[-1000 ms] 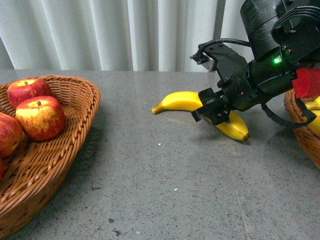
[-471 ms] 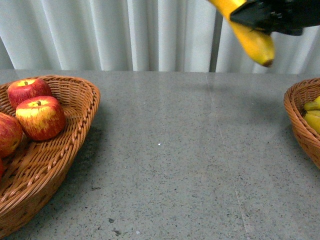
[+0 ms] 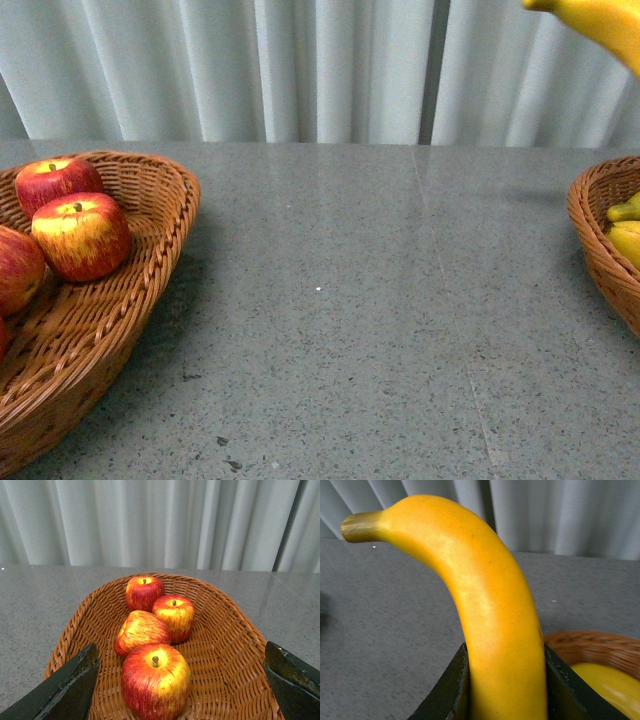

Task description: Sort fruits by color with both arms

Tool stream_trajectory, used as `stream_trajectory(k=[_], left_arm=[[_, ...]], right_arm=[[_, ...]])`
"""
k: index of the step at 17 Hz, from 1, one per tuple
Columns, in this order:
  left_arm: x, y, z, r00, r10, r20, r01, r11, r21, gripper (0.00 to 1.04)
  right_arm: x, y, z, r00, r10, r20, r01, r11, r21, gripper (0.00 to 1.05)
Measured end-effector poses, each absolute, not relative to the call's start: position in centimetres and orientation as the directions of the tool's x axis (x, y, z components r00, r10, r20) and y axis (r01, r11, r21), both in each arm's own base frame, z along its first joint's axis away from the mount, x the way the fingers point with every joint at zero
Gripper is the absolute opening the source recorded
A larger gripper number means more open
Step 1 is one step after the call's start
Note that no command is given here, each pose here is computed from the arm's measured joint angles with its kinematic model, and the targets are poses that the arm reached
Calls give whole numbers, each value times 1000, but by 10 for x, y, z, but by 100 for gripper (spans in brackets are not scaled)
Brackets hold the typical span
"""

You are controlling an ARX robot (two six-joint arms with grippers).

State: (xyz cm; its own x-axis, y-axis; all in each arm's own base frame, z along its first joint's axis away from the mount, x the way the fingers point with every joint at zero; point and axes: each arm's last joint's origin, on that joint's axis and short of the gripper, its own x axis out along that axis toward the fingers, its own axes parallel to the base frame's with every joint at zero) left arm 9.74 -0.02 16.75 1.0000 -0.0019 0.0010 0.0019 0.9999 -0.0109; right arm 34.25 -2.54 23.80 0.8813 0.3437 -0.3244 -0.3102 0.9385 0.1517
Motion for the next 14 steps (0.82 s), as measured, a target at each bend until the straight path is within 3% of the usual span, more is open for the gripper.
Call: stream_trajectory(k=[3,8,14], left_arm=[[97,0,167,1000,-2,1,2,1000,-11,98],[97,0,167,1000,-2,1,2,1000,-11,98],[97,0,167,1000,-2,1,2,1000,-11,98]], right_arm=[[312,-63,235,909,249,-336,-241,968,64,32],[278,-82,204,854,236,-463,-257,966,19,33],[270,-75,230,891,279,-358,-300,954,-2,91]])
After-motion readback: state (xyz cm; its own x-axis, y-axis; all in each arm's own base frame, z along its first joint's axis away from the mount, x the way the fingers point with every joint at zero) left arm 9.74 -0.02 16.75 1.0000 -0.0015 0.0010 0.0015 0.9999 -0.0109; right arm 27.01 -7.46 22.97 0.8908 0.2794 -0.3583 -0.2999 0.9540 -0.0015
